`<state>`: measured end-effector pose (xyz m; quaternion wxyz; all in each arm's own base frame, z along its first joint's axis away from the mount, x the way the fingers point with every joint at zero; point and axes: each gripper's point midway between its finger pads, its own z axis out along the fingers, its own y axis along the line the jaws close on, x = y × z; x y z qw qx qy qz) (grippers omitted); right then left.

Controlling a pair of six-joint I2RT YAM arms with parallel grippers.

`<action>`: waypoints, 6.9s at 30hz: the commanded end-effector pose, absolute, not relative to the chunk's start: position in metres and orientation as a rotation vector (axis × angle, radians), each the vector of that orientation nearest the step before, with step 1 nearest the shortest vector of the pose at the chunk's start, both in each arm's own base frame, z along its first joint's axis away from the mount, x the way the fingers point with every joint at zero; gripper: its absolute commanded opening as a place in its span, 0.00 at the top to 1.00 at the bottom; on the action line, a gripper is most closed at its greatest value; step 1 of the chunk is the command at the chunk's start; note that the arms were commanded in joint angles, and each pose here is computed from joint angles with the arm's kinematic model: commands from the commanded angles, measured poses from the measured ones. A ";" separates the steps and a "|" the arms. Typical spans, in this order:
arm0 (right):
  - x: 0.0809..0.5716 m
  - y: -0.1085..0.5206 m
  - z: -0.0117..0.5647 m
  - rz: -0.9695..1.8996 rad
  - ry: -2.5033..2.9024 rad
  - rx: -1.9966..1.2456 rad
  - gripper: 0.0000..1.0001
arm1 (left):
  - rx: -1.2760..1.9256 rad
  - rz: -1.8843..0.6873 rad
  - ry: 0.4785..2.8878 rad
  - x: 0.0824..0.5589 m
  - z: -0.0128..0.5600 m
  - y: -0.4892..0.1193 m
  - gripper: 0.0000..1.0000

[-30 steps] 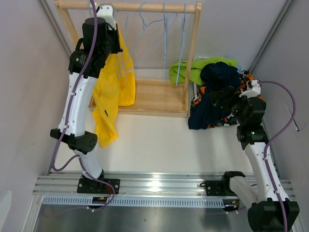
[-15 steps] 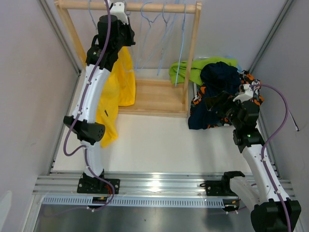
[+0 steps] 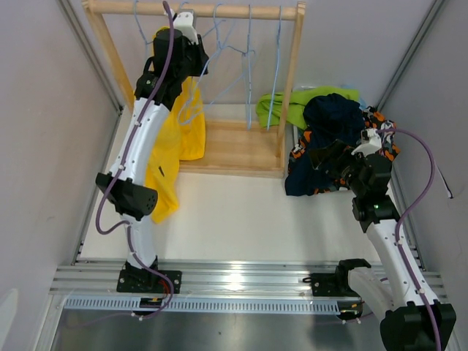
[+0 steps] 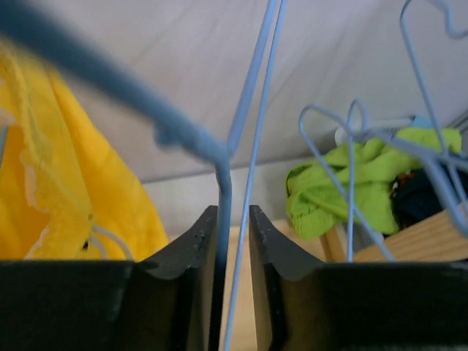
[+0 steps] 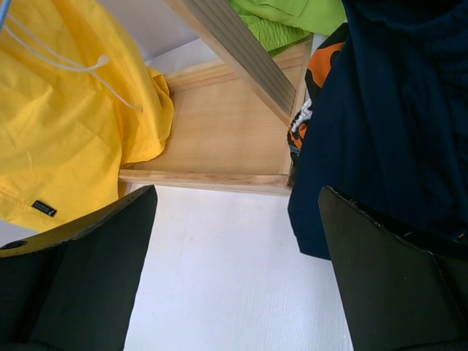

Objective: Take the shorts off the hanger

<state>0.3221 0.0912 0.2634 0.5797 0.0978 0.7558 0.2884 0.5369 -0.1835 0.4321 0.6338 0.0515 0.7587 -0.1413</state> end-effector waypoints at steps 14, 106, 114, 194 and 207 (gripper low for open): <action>0.302 0.103 0.291 0.703 1.705 0.193 0.00 | 0.172 -0.444 1.639 0.390 0.520 -0.151 0.25; 0.191 0.164 0.429 0.983 1.393 -0.387 0.01 | 0.797 -1.132 1.579 0.072 0.397 -0.175 1.00; 0.182 0.168 0.424 1.008 1.402 -0.412 0.01 | 0.868 -1.172 1.412 0.056 0.476 -0.180 1.00; 0.449 0.014 0.610 0.406 1.213 0.113 1.00 | -0.082 0.112 1.842 0.227 0.456 -0.003 1.00; 0.597 -0.089 0.432 0.362 1.431 0.494 0.90 | -0.066 -0.009 1.917 0.347 0.455 -0.018 1.00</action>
